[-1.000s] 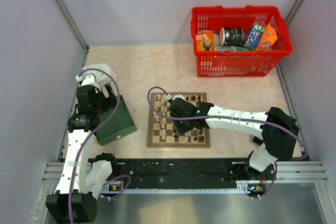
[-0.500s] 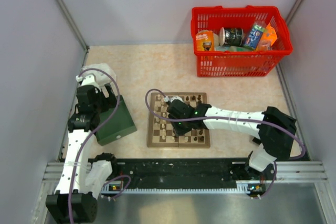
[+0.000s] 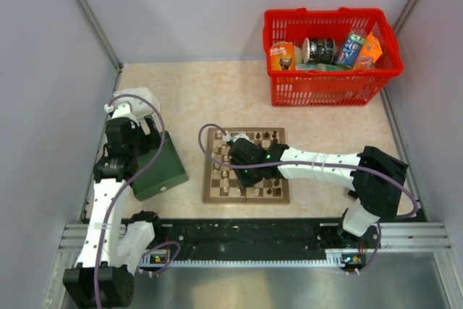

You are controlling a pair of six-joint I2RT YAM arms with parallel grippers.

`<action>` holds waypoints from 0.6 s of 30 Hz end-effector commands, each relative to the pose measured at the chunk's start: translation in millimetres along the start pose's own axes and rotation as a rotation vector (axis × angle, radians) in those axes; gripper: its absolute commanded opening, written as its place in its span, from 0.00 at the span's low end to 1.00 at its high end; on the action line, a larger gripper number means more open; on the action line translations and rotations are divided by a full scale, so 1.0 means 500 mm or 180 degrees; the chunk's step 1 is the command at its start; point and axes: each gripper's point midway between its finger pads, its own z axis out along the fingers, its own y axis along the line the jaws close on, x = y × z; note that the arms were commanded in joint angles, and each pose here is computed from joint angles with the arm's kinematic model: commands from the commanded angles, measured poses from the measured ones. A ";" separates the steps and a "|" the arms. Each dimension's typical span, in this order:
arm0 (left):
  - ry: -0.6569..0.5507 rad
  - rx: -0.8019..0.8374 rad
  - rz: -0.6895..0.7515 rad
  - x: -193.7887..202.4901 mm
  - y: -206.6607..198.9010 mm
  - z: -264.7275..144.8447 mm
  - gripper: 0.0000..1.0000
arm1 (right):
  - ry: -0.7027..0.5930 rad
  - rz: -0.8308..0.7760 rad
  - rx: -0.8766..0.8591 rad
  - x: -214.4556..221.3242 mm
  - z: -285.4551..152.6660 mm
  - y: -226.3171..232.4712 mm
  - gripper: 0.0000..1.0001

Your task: Set up the chess pieces on the board

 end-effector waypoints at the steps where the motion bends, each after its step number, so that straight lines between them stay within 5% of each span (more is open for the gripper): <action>1: -0.0073 0.0042 -0.0001 -0.009 -0.004 -0.006 0.98 | -0.0090 -0.0034 -0.0102 -0.024 0.000 0.029 0.28; 13: -0.0056 0.0027 -0.0005 -0.007 -0.003 -0.004 0.98 | -0.0045 -0.0053 -0.0065 -0.017 0.007 0.025 0.27; 18: -0.0066 0.0030 -0.0005 -0.009 -0.003 -0.005 0.98 | -0.0081 -0.0047 -0.0007 -0.021 0.000 0.018 0.19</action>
